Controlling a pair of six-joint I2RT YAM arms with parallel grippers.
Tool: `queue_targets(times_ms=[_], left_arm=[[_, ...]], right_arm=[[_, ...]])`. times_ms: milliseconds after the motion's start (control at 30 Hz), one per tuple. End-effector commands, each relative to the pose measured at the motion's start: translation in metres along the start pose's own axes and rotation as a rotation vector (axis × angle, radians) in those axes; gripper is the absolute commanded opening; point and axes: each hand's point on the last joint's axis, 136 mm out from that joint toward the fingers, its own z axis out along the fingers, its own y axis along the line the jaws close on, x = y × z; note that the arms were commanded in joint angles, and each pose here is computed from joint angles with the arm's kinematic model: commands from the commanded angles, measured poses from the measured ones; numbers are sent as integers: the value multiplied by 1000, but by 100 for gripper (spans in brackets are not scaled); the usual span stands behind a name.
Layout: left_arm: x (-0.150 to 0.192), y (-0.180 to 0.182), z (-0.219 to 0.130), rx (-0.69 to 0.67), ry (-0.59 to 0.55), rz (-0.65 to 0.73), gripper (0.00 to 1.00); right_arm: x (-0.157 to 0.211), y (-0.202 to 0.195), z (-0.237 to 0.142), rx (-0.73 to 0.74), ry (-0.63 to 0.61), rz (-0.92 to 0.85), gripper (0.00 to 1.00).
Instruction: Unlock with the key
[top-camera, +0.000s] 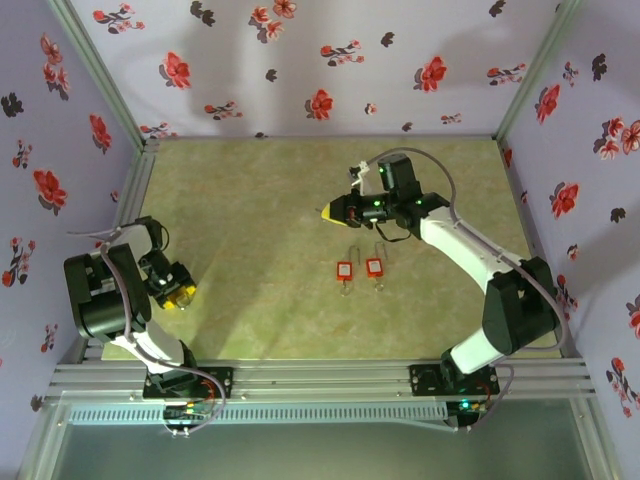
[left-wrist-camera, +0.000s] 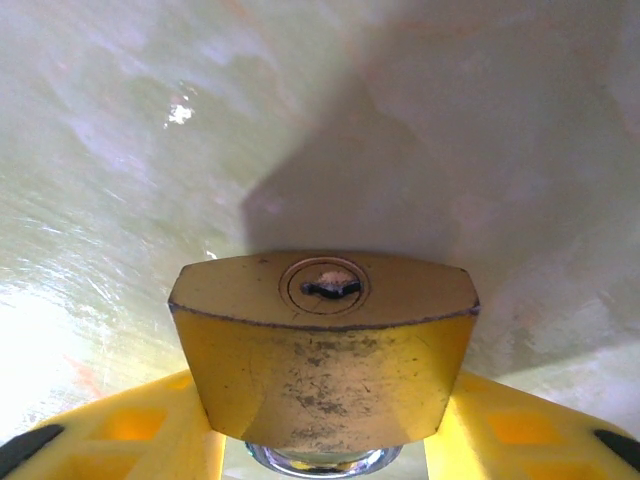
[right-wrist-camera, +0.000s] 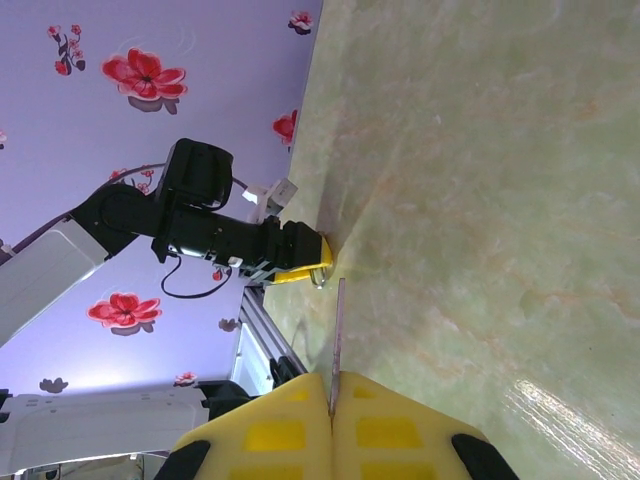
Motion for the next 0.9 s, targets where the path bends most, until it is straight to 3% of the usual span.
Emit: queue_targets(times_ms=[0,100,267,367,467,633,867], left_arm=[[-6,-13,4,35,-17,63,39],[-9,-23,-3,44,-56,123,37],[-15,-72,-30,66,-181,397,36],[-13,-105,-44,78,-237,585,24],[-8,-136,-60,94,-295,760,18],[14,-195,-99,157,-434,1137,12],[78,-268,-162,281,-649,1724,12]], right_arm=[[-2,9,-10,-2,-25,-22,0],[1,7,-12,14,-24,-27,0],[7,-3,-21,75,-25,-35,0],[11,-16,-35,117,-18,-9,0],[13,-32,-55,152,-38,35,0],[20,-50,-89,219,-53,77,0],[30,-50,-109,267,-67,123,0]])
